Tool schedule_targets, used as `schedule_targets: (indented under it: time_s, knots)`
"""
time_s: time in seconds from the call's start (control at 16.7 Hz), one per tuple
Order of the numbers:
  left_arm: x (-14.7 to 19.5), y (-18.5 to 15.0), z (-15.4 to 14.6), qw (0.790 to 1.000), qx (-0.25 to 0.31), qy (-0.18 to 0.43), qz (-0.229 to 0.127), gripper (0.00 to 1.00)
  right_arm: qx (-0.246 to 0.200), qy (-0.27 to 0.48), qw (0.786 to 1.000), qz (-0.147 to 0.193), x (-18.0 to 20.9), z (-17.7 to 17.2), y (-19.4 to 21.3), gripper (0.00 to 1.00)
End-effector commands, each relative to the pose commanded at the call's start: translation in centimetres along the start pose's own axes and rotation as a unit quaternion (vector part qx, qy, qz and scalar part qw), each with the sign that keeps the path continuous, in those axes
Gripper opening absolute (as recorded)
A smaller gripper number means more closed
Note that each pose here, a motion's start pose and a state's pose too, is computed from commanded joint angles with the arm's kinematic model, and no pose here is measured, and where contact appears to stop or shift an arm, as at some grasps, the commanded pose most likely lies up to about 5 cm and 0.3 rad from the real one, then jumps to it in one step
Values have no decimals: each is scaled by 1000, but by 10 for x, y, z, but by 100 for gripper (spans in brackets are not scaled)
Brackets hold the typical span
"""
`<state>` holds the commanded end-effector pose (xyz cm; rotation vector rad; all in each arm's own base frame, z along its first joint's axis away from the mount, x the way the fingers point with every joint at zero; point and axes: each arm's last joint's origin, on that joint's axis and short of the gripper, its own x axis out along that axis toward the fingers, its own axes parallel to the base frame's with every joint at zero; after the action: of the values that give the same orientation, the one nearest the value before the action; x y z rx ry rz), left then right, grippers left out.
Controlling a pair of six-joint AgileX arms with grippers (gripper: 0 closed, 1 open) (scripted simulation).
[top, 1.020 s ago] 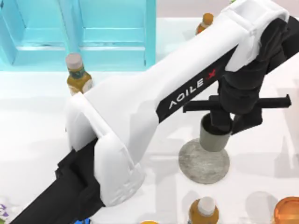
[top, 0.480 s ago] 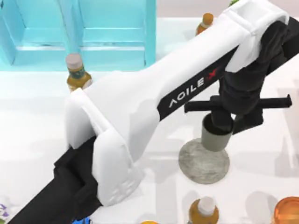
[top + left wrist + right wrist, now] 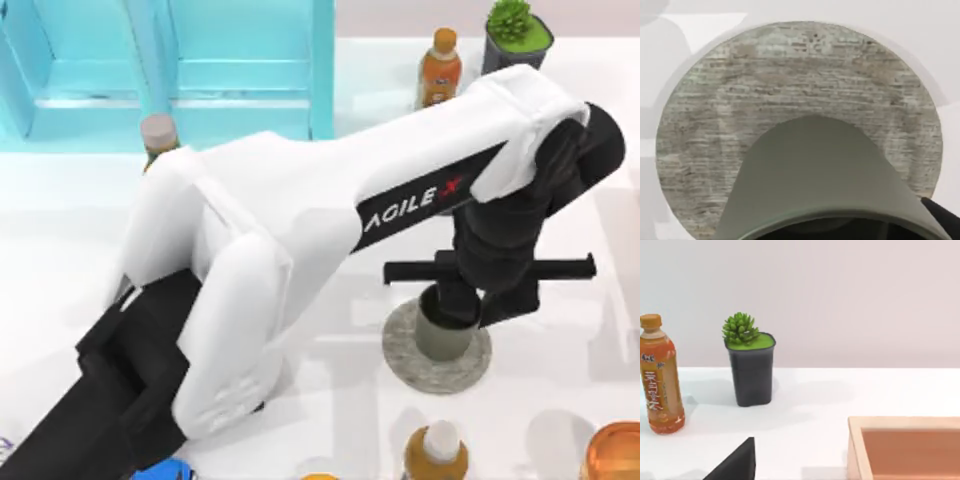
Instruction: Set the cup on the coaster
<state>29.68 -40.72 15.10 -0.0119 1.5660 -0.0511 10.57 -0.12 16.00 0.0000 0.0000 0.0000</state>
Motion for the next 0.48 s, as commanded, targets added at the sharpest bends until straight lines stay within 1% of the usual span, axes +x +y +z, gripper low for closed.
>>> schedule_targets:
  time_s: [0.42, 0.48]
  knots:
    - [6, 2, 0, 1000, -2, -5, -6, 0, 0, 0, 1000, 0, 0, 0, 0, 100]
    - [6, 2, 0, 1000, -2, -5, -6, 8, 0, 0, 1000, 0, 0, 0, 0, 100]
